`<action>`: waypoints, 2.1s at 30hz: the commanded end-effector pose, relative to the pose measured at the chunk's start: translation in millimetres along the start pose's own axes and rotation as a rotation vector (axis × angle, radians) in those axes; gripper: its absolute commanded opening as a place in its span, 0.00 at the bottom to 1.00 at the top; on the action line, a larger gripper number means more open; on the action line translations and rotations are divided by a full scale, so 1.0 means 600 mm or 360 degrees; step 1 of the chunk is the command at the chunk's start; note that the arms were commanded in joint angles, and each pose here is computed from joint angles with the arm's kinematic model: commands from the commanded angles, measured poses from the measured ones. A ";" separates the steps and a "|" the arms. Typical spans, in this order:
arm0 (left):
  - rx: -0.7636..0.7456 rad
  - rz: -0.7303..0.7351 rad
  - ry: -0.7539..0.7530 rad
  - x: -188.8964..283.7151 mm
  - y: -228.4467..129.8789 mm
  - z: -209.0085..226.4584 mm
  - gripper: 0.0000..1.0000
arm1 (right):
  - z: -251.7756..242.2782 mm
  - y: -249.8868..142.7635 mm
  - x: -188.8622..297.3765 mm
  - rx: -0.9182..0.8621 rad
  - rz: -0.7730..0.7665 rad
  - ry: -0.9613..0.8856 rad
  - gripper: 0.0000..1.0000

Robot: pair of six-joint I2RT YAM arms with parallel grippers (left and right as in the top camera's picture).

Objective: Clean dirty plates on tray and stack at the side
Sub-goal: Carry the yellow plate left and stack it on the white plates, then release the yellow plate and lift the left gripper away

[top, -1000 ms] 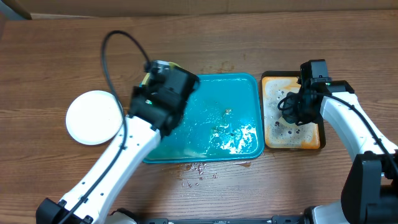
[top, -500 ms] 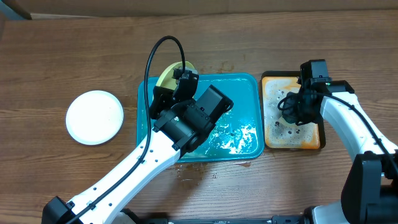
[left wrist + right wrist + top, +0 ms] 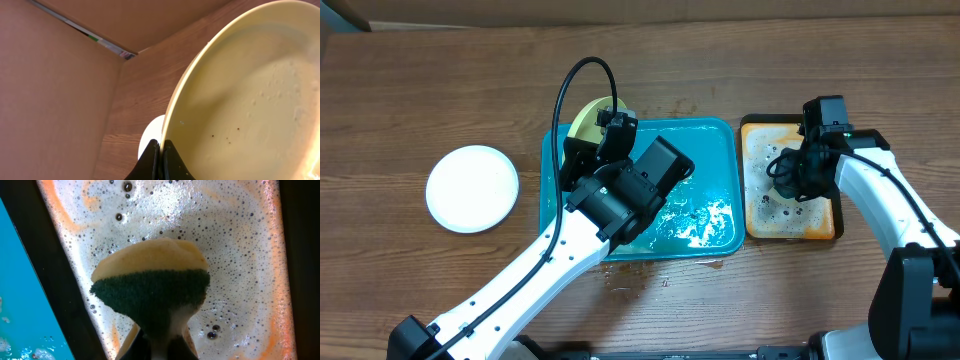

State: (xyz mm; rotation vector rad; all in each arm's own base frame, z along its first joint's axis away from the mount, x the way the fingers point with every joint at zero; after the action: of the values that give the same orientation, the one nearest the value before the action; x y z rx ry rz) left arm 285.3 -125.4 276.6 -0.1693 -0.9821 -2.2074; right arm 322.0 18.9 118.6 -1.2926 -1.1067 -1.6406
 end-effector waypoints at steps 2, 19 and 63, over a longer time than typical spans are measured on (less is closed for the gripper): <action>0.0055 -0.0010 0.0032 0.000 0.008 0.015 0.04 | 0.001 0.001 0.013 0.0012 -0.0042 0.0020 0.05; 0.0762 0.0916 -0.0515 -0.203 -0.138 0.112 0.04 | 0.000 0.000 0.013 0.0011 -0.0037 0.0017 0.05; 0.1037 0.1323 -0.1390 -0.222 -0.189 0.068 0.76 | 0.015 0.006 -0.011 0.0437 -0.0033 0.0117 0.04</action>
State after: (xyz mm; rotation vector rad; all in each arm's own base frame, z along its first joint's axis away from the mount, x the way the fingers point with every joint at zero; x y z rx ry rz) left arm 303.5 52.9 179.5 -0.9573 -1.6370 -0.8882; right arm 330.1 25.1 120.8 -1.0717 -1.2434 -1.5142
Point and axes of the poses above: each gripper's point midway between its finger pads, its own x axis back along the fingers, its own z axis along the line the jaws close on, y = z × x, the point moved 6 cm from there along x, back along the fingers, and after that the axes turned 2 degrees about -x, right-handed, at the moved point
